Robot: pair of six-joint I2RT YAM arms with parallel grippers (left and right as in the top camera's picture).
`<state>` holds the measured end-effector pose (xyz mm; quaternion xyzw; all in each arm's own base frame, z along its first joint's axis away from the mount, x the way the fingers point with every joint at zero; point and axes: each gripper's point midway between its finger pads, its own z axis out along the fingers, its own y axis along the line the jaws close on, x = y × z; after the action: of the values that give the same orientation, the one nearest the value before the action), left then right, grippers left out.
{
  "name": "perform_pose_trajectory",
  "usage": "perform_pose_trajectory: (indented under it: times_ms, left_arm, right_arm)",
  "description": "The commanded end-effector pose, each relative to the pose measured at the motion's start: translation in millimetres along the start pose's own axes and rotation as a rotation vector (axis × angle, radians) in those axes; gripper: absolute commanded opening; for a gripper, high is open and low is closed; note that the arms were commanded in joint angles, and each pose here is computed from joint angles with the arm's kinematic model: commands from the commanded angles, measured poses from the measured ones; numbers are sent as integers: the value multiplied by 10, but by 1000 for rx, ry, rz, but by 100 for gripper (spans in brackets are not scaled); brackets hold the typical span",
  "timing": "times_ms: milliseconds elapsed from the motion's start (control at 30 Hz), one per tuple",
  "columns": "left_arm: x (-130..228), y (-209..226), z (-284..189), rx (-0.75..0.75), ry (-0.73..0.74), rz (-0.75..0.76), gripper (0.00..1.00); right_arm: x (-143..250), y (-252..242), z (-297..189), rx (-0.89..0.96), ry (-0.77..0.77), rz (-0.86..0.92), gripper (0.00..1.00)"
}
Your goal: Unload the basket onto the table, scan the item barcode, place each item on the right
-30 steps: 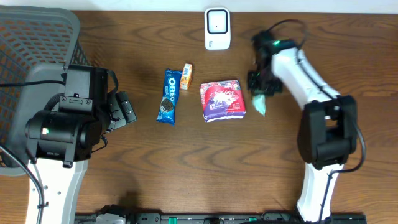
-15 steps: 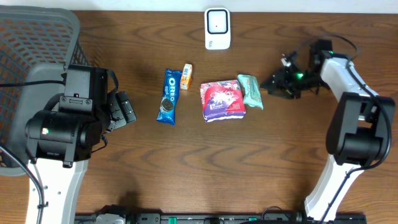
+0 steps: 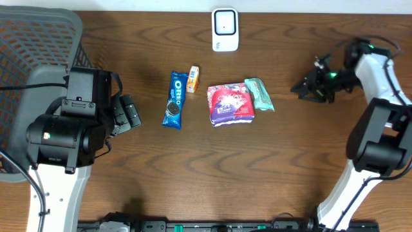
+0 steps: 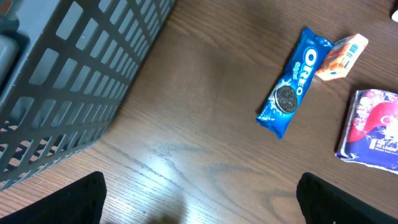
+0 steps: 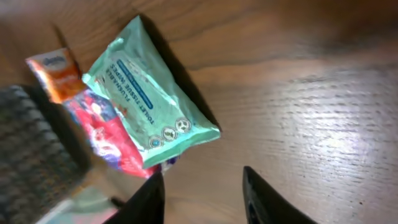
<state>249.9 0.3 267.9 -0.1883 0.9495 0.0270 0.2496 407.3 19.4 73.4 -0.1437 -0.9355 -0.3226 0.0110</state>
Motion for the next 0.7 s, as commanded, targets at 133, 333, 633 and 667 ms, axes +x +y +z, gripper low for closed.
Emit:
perform_pose_trajectory:
  times_ms: [133,333,633,667]
  left_arm:
    - [-26,24,-5,-13,-5,2,98]
    - [-26,24,-5,-13,-5,2,98]
    - [-26,24,-5,-13,-5,2,98]
    - [-26,24,-5,-13,-5,2,98]
  right_arm:
    - [102,439,339,350,-19,-310,63]
    - [62,650,564,556,-108,-414,83]
    - [15,621,617,697,-165,-446,84]
    - [16,605,630,697,-164,-445,83]
